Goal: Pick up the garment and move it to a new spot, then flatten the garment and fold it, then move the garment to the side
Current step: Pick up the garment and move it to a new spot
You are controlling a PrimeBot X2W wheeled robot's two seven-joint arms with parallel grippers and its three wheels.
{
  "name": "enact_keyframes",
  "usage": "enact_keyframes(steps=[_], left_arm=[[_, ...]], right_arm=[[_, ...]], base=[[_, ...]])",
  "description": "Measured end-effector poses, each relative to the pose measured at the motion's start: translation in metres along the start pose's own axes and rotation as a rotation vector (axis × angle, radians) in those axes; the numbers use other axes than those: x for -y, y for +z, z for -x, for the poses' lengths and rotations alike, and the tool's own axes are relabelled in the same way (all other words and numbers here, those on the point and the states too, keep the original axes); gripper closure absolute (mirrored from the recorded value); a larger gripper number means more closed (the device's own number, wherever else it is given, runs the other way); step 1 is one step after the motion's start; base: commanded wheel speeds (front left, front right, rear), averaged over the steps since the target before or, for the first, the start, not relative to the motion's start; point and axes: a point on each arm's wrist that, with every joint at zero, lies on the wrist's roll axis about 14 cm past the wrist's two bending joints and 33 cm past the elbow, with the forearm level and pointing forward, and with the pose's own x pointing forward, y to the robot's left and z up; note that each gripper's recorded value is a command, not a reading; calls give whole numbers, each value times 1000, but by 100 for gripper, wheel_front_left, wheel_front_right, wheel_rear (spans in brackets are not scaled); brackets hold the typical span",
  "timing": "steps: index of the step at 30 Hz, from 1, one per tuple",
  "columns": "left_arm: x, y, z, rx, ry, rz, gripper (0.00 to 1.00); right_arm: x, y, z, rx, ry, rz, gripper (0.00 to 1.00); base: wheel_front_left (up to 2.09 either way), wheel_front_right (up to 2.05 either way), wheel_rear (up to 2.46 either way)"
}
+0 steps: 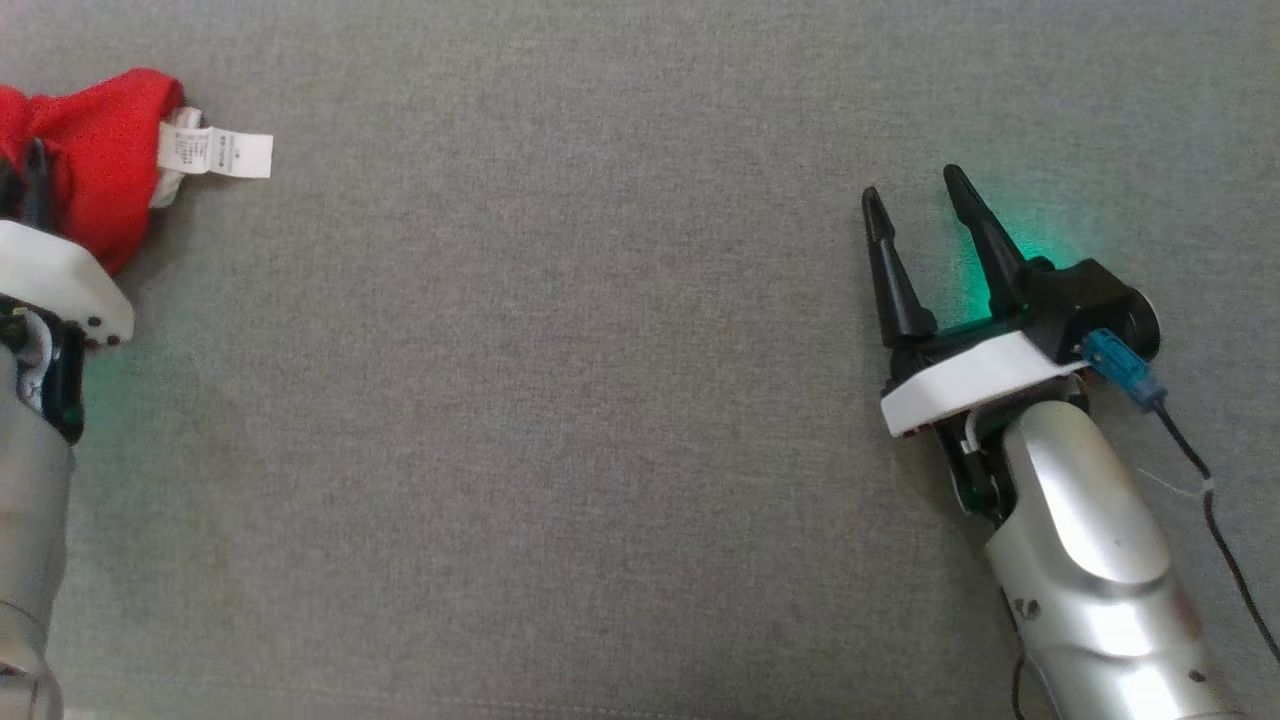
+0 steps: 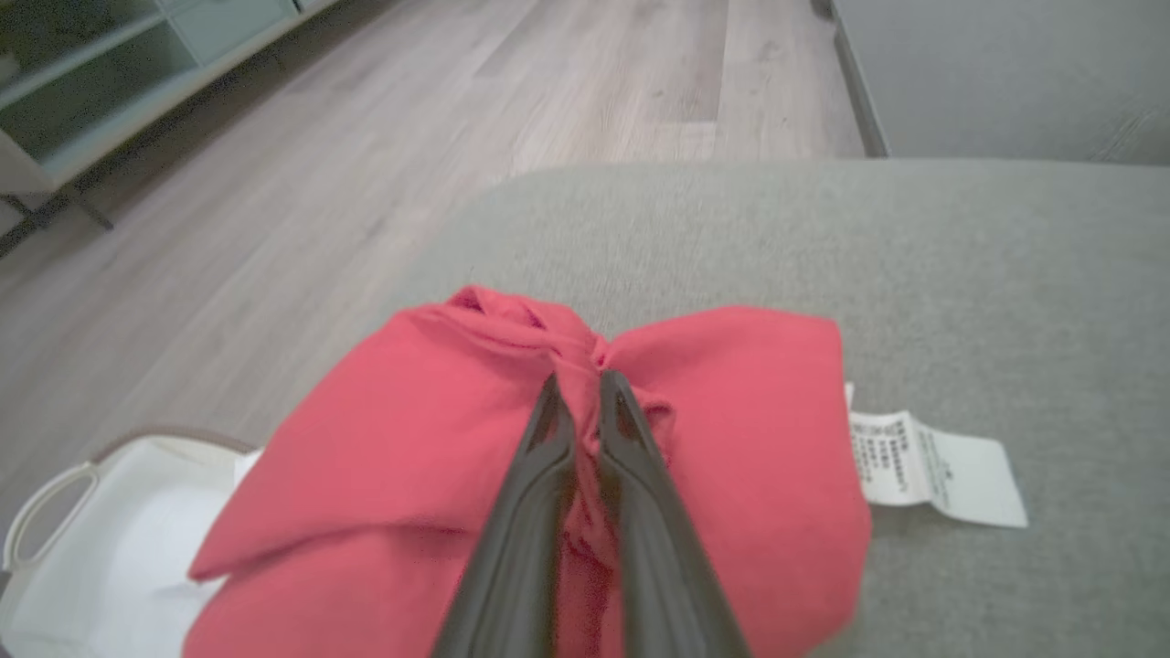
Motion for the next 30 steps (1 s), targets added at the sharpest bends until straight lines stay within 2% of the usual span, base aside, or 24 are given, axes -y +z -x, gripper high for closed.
enact_keyframes(steps=[2, 6, 7, 10, 13, 17, 20, 24, 29, 30], left_arm=[[2, 16, 2, 68, -12, -26, 100], [28, 97, 12, 305, -90, -92, 100], [28, 97, 12, 305, -90, -92, 100], [54, 146, 28, 442, -160, -133, 100], [96, 180, 47, 552, -262, -149, 100], [182, 210, 81, 675, -470, -112, 100], [252, 210, 114, 716, -652, -75, 100], [334, 175, 158, 672, -878, -38, 100], [399, 126, 199, 553, -1064, 38, 100], [403, 117, 201, 528, -1077, 45, 67]], right_arm=[[3, 3, 3, 3, -14, -7, 0], [10, 2, 26, -18, -55, -31, 0], [10, 2, 26, -18, -55, -31, 0], [13, -1, 47, -34, -84, -52, 0], [17, 6, 64, -18, -113, -63, 0], [31, 25, 83, 30, -167, -64, 0], [42, 29, 103, 43, -216, -64, 0], [54, 25, 131, 42, -280, -77, 0], [65, 28, 149, 60, -332, -88, 0], [66, 28, 151, 59, -335, -88, 0]], base=[[0, 0, 0], [0, 0, 0], [0, 0, 0], [0, 0, 0], [0, 0, 0], [0, 0, 0], [0, 0, 0], [0, 0, 0], [0, 0, 0], [0, 0, 0]])
